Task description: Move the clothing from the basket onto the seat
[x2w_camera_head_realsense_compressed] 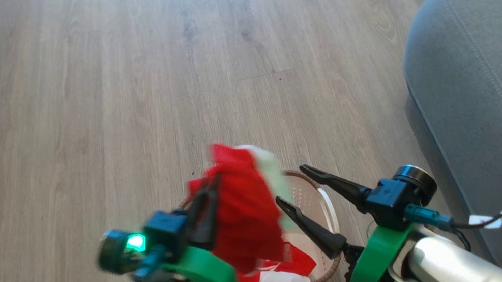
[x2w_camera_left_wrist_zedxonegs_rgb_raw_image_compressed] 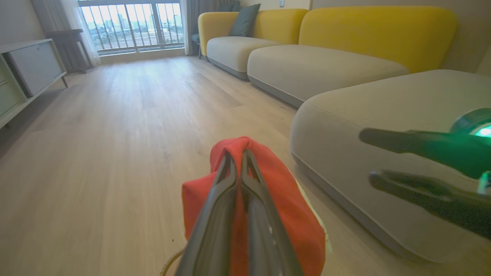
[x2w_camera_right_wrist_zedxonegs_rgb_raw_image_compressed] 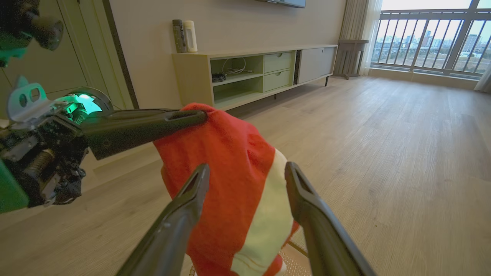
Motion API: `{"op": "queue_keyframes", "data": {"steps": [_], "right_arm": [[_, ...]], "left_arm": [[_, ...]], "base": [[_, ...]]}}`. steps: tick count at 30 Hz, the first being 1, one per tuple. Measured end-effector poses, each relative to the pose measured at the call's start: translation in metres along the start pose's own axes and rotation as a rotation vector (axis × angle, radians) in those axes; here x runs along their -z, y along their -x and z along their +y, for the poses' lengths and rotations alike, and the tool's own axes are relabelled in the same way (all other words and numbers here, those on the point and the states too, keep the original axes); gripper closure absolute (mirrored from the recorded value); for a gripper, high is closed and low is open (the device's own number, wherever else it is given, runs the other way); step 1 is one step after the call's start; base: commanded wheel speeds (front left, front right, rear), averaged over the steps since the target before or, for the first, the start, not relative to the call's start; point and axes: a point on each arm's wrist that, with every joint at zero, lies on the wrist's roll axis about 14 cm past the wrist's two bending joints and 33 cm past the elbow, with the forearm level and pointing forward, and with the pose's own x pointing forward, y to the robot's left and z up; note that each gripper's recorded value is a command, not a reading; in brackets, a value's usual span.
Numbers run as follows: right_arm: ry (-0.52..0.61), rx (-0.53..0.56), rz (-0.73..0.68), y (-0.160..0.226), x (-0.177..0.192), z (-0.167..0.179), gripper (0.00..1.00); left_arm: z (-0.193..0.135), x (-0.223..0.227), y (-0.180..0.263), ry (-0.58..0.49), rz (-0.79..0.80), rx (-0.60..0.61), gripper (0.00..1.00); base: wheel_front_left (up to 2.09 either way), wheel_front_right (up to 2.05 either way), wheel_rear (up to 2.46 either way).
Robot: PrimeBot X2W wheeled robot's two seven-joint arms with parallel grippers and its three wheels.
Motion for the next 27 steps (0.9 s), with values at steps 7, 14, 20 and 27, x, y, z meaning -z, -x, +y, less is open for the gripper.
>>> {"op": "queue_keyframes", "data": {"steps": [7, 14, 20, 27], "right_arm": [[0.007, -0.052, 0.008, -0.011, -0.002, 0.006, 0.00], [-0.073, -0.091, 0.046, -0.009, 0.011, 0.022, 1.00], [-0.084, -0.073, 0.055, -0.003, 0.011, 0.013, 1.00], [-0.062, 0.052, 0.039, 0.013, 0.004, -0.030, 1.00]], "left_arm": [[-0.073, -0.032, 0.004, 0.041, -0.083, 0.222, 1.00], [-0.109, -0.053, 0.008, 0.062, -0.124, 0.347, 1.00], [-0.104, -0.049, 0.003, 0.068, -0.113, 0.318, 0.51], [-0.095, -0.023, -0.005, 0.082, -0.073, 0.279, 0.00]], "base": [[0.00, 0.00, 0.00], [0.00, 0.00, 0.00], [0.00, 0.00, 0.00], [0.00, 0.00, 0.00]]}}
